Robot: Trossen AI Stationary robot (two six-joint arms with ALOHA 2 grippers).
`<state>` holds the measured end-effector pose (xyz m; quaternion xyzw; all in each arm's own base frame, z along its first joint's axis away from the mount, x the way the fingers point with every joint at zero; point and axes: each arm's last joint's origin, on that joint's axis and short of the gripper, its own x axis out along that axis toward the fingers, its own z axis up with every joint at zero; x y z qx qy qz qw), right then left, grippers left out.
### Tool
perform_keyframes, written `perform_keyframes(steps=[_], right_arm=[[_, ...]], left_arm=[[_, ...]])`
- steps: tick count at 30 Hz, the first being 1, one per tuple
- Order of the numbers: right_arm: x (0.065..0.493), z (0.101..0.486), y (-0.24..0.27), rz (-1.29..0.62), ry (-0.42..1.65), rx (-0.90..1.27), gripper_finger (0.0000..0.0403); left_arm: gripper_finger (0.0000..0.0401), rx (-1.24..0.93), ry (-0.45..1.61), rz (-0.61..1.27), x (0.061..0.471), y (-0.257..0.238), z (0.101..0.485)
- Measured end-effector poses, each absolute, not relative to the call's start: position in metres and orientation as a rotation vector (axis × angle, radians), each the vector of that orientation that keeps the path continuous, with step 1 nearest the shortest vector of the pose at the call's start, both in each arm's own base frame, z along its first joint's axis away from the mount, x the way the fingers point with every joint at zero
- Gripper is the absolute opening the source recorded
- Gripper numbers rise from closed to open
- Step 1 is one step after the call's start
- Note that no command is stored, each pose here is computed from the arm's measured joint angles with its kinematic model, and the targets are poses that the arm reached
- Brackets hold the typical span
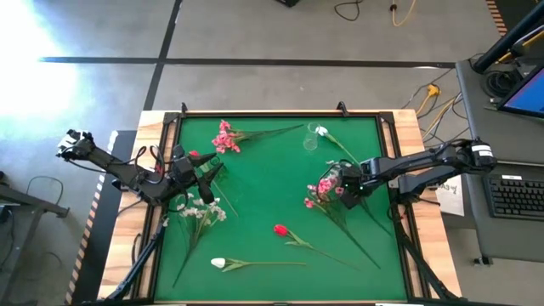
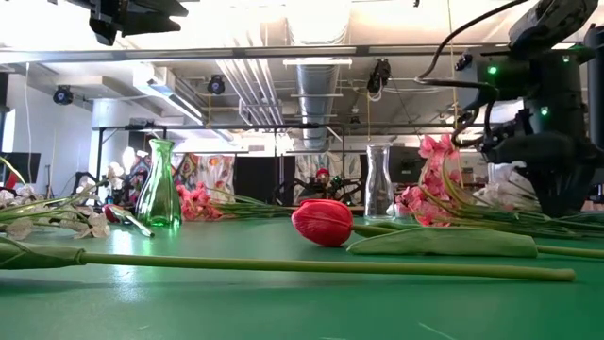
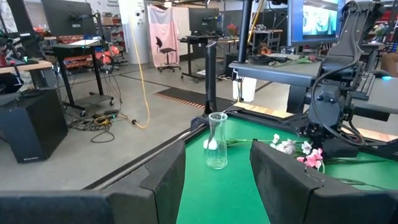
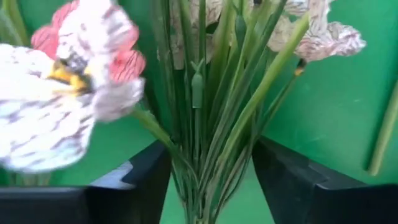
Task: Sort flowers into vase by color
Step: Put the right white flowers into the transparent vase
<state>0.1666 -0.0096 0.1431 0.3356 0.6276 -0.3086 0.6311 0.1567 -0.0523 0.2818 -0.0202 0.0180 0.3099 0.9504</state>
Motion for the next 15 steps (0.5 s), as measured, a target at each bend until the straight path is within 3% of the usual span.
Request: perform_keyframes(steps=[15], right_arm=[[0.157, 0.158, -0.008, -0.705, 1.377, 0.84, 0.0282]], left_arm=[[0.0168, -0.044, 0.034, 0.631, 0.157, -0.052, 0.282]])
